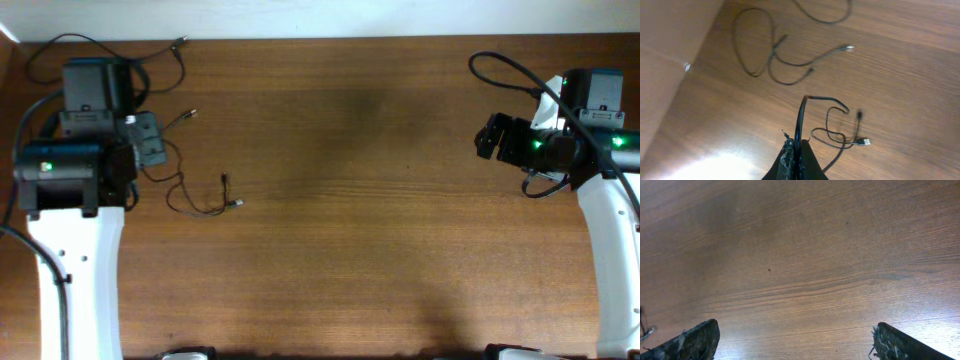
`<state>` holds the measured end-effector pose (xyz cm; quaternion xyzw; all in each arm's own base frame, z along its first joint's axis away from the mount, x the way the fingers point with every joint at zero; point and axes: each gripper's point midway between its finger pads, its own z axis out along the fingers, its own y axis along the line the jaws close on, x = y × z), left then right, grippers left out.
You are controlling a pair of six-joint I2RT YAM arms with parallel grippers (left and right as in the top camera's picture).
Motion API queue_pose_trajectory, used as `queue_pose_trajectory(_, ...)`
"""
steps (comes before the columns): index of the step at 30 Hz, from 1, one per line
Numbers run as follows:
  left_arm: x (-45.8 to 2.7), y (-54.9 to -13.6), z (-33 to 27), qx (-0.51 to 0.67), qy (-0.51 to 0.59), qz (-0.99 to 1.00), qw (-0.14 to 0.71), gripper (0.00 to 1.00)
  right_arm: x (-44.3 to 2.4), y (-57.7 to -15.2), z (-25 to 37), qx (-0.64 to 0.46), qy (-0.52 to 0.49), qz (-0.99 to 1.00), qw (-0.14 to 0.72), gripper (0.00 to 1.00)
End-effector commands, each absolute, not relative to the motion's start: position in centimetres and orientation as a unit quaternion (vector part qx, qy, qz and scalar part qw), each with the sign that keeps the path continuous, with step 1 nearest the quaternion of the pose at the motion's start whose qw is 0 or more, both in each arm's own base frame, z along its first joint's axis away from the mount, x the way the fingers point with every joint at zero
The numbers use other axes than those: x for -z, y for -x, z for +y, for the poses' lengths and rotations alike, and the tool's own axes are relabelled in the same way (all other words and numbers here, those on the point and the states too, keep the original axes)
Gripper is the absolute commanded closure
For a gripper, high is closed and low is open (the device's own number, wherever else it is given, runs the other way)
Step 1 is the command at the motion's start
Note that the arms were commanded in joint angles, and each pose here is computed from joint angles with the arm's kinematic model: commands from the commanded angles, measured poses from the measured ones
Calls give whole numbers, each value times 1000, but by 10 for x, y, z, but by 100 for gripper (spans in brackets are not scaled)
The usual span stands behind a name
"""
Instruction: Untangle cables
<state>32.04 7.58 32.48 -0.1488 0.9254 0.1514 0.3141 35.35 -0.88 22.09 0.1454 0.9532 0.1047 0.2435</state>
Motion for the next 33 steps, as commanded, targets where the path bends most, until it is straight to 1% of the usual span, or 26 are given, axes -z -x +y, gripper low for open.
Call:
queue_pose_trajectory(1, -319, -318, 112, -187, 189, 919, 292, 100, -219, -356, -9, -108, -150, 953, 241, 1)
queue_pose_trajectory(7, -289, -314, 173, -208, 266, 911, 237, 100, -219, -355, -9, -108, -150, 953, 240, 2)
queue_pose_trajectory(13, -263, -314, 197, -191, 298, 913, 201, 100, -219, -355, -9, -108, -150, 953, 240, 1)
queue_pose_trajectory(15, -261, -313, 206, -193, 314, 908, 201, 100, -219, -355, -9, -108, -150, 953, 240, 2)
queue_pose_trajectory(18, -259, -307, 229, -184, 406, 869, 216, 100, -219, -354, -9, -108, -151, 953, 238, 2)
queue_pose_trajectory(22, -252, -293, 256, -181, 485, 828, 214, 100, -218, -354, -9, -107, -151, 954, 238, 2)
queue_pose_trajectory(33, -211, -268, 324, -197, 554, 791, 171, 100, -218, -354, -9, -107, -151, 954, 238, 1)
